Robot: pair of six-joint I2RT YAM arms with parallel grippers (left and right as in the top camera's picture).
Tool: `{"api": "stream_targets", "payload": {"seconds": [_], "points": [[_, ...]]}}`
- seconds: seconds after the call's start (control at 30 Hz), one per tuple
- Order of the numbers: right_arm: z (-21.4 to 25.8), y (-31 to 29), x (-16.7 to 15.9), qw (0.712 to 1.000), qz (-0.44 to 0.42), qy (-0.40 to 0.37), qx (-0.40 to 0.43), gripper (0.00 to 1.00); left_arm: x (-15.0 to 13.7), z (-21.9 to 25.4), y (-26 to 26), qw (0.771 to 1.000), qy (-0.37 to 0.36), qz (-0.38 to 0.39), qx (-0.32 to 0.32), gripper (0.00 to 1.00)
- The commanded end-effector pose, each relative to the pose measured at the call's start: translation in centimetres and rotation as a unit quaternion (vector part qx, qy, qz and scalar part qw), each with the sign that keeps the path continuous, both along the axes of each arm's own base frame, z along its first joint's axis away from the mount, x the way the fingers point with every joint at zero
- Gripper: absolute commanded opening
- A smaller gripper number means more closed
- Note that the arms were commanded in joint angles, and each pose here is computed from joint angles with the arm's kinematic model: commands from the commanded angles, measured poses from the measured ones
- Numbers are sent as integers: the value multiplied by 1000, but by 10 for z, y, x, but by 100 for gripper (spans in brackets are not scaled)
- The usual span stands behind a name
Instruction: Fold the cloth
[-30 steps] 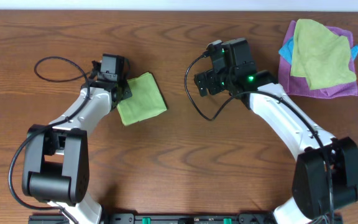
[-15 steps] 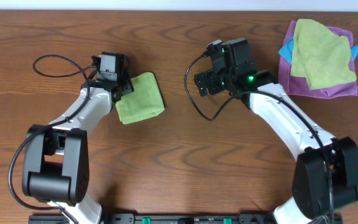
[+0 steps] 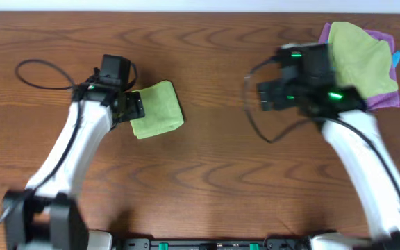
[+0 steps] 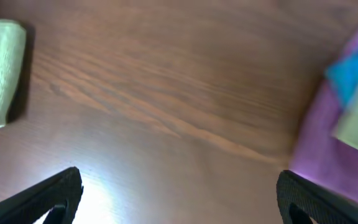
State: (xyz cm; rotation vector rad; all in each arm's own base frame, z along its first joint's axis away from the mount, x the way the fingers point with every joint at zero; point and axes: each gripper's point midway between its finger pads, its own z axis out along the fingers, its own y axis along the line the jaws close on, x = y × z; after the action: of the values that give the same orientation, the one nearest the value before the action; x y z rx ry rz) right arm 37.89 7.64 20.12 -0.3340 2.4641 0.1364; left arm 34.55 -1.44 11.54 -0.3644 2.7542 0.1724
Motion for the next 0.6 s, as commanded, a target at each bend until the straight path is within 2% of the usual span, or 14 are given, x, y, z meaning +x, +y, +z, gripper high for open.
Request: {"api": "stream_targets", "payload": {"seconds": [0.0,0.23,0.4,0.57], "points": [[31,-21,-17,998,14,-31,48,99,-7,33,3,999,-29,-17,6,95],[35,-87,-87,990,-86,-99,58,99,-26,59,6,998,-47,-30,9,95],[24,-75,-142,977,-113,-146,106,99,-25,60,5,998,-51,-30,8,95],[-14,-68,-170,973,-136,-139,125,99,-22,61,5,998,-56,-32,8,95]]}}
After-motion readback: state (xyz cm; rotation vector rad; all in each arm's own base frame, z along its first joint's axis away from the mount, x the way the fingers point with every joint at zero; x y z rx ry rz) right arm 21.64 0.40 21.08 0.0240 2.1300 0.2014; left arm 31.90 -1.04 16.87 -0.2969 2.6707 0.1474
